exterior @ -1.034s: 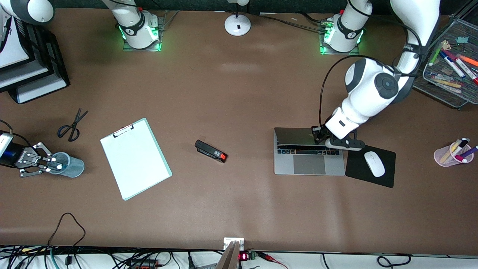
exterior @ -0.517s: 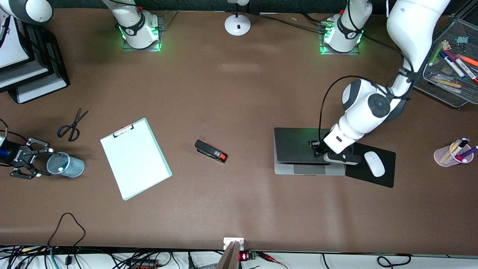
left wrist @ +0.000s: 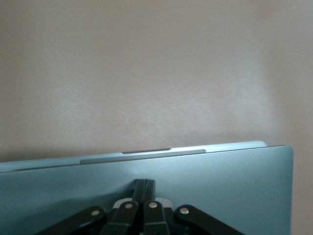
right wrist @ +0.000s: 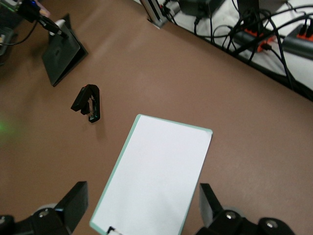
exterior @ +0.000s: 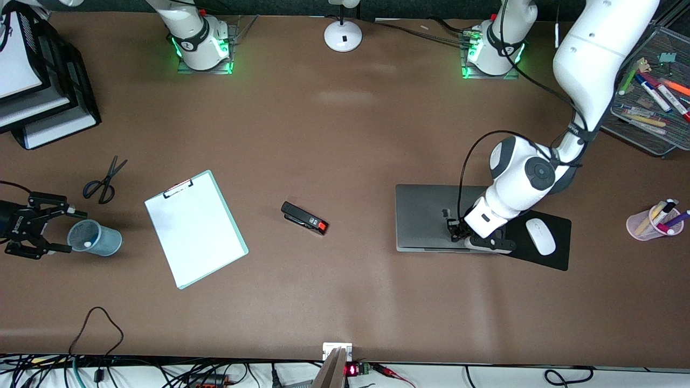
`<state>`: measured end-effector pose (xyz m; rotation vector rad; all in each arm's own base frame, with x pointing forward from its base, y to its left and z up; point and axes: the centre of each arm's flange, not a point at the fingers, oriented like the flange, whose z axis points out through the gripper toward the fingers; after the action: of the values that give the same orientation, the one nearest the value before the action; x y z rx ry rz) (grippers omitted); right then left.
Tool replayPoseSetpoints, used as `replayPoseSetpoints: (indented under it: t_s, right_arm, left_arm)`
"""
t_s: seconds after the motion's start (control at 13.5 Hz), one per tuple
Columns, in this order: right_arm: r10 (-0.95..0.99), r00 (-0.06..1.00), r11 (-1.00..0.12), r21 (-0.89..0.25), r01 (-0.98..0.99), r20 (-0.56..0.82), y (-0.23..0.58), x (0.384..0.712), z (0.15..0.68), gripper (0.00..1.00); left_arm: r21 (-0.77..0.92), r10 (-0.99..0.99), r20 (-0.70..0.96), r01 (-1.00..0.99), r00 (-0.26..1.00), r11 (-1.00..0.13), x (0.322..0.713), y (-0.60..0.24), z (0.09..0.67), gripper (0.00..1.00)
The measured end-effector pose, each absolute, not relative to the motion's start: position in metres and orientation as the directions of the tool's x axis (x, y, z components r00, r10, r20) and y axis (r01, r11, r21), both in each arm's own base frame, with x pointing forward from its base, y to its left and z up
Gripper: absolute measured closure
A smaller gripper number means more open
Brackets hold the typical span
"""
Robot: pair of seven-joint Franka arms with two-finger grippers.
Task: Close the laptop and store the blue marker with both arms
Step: 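Press the laptop lid shut with the left gripper while the right gripper withdraws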
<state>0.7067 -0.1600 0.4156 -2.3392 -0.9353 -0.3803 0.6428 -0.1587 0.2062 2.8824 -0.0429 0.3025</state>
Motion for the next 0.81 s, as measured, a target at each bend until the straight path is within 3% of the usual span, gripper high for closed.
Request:
replayPoseSetpoints:
  t_s: [0.44,0.81]
  right_arm:
    - [0.412,0.907,-0.851,-0.320,0.416,0.086,-0.051,0.692,0.494,0.00]
    - [0.233,0.959,-0.959,-0.200,0.199,-0.160,0.013,0.649,0.530,0.00]
  left_arm:
    - [0.256,0.014,0.227,-0.046,0.974,-0.966,0.644,-0.157,0.180,0.99]
    - [0.257,0.019,0.238,-0.044,0.971,-0.965,0.647,-0.156,0.182,0.99]
